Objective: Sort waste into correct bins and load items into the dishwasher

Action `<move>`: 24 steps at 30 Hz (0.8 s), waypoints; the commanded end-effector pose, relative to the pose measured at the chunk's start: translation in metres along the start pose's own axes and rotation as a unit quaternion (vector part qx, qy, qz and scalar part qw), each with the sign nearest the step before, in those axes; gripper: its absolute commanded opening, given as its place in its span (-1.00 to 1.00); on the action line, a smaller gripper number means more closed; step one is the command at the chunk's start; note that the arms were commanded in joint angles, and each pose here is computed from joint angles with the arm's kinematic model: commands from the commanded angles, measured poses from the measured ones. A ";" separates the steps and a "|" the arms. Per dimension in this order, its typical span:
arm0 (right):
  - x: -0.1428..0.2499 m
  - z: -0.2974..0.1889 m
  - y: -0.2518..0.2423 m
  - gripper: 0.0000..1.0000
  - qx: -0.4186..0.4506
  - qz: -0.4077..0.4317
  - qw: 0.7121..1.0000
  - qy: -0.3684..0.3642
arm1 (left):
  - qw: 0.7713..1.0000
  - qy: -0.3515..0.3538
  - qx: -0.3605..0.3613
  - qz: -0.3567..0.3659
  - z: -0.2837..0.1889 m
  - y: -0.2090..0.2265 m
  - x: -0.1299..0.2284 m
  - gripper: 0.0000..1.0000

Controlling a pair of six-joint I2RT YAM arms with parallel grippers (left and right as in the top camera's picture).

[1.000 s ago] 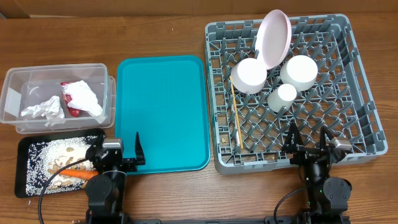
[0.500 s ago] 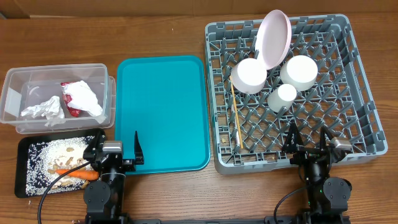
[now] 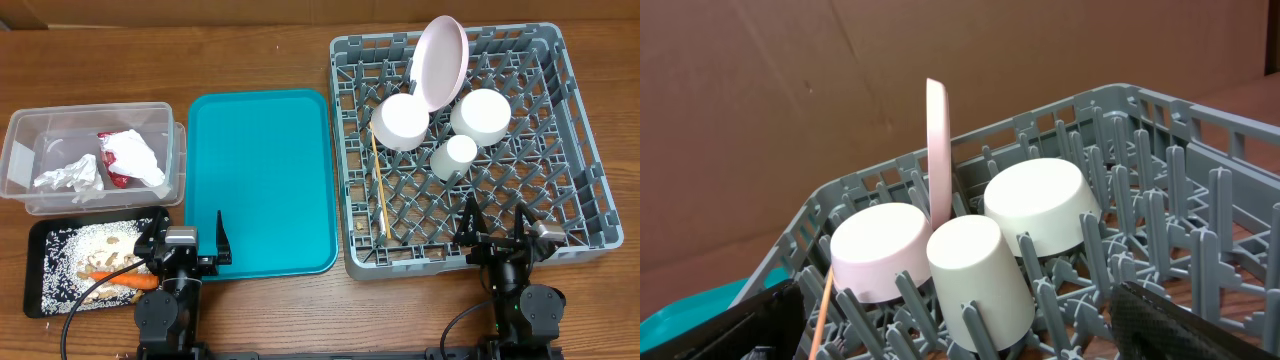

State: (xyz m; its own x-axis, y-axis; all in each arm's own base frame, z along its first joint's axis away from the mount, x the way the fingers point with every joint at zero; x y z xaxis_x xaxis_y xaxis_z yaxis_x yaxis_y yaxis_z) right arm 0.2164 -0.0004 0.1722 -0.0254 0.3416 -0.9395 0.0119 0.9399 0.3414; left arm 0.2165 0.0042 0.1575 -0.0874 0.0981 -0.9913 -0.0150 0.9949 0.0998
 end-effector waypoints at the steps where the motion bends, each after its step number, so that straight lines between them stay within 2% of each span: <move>1: 0.002 0.000 -0.001 1.00 0.000 -0.004 1.000 -0.002 | 1.000 -0.006 0.008 0.008 0.000 -0.003 -0.001 1.00; 15: 0.001 0.000 -0.003 1.00 0.004 -0.005 1.000 -0.004 | 1.000 -0.006 0.008 0.008 0.000 -0.003 -0.001 1.00; 20: 0.001 0.000 -0.002 1.00 0.003 -0.088 0.996 -0.003 | 1.000 -0.006 0.008 0.008 0.000 -0.003 -0.001 1.00; 24: 0.001 0.000 -0.002 1.00 0.003 -0.097 0.995 -0.003 | 1.000 -0.006 0.008 0.008 0.000 -0.003 -0.001 1.00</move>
State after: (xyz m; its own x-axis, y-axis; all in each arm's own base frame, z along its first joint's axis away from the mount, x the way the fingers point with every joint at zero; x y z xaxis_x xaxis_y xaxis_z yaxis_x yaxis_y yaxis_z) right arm 0.2164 -0.0006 0.1723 -0.0262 0.2041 -0.9786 0.0096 0.9789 0.2039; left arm 0.2165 0.0042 0.1575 -0.0874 0.0981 -0.9913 -0.0150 0.9949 0.0998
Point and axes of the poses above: each gripper's point midway between its finger pads, its own z axis out along the fingers, its own y axis along the line the jaws close on, x = y × z, the point moved 3 cm from there along -z, back along the fingers, and after that the axes turned 1 degree about z, right-handed, at the moved point
